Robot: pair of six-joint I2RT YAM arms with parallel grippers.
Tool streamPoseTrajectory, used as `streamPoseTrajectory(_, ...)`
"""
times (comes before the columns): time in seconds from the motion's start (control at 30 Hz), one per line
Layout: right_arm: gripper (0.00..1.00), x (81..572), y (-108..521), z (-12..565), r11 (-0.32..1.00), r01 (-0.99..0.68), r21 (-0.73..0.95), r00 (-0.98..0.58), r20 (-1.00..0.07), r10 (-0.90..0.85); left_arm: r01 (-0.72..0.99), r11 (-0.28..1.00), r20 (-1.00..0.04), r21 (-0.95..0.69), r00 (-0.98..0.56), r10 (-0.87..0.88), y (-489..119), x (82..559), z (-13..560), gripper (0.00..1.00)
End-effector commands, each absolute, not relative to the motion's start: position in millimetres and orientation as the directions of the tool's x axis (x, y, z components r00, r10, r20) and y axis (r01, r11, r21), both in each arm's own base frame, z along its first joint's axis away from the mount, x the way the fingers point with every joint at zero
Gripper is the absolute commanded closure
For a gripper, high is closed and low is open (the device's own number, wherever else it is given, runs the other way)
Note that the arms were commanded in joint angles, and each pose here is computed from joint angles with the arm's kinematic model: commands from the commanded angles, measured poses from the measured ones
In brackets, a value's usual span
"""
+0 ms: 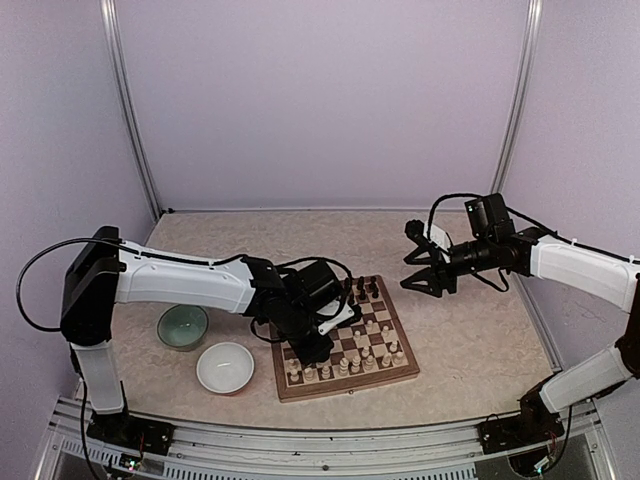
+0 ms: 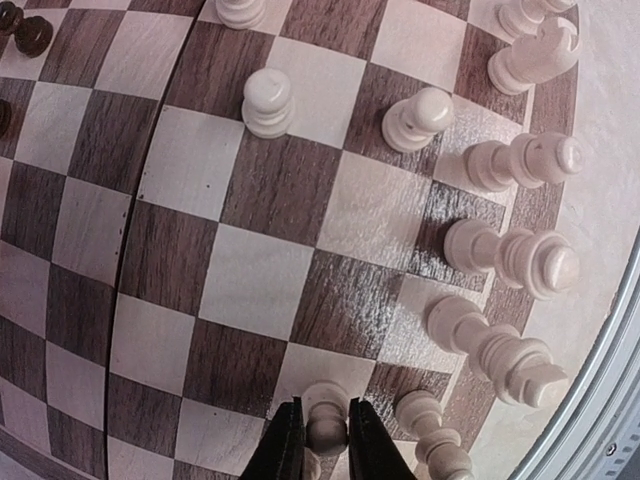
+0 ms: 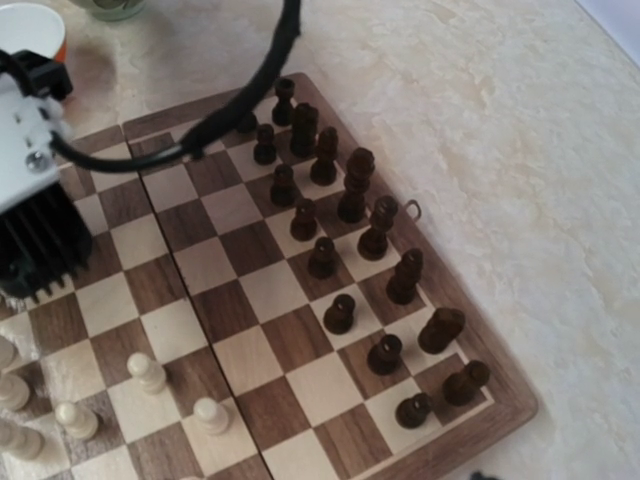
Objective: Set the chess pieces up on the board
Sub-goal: Place the pawn on c2.
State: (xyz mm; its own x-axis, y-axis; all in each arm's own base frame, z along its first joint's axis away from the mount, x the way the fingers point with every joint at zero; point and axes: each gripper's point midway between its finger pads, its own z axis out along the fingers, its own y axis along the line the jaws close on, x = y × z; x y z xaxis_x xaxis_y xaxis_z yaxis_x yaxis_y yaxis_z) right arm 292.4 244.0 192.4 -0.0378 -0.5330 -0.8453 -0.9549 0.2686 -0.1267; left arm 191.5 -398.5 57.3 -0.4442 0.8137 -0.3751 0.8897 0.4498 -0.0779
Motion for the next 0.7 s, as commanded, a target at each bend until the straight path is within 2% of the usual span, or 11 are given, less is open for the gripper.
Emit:
streamPoseTrajectory(0.0,0.37,291.6,242.5,189.3,0.266,-0.955,-0.130,-0.035,-0.842,-0.539,0.897,0.436,-0.369,-0.069,-0.429,0.825,-405.4,188.6,55.4,0.81)
streamPoseTrajectory(0.3,0.37,290.6,242.5,188.4,0.263,-0.957,-0.126,-0.038,-0.841,-0.540,0.899,0.432,-0.366,-0.064,-0.424,0.828,-408.3,188.8,53.2,0.80)
streamPoseTrajectory(0.67,0.37,291.2,245.1,192.1,0.262,-0.960,-0.101,-0.055,-0.847,-0.529,0.886,0.463,-0.409,0.010,-0.419,0.810,-402.2,202.1,80.2,0.70)
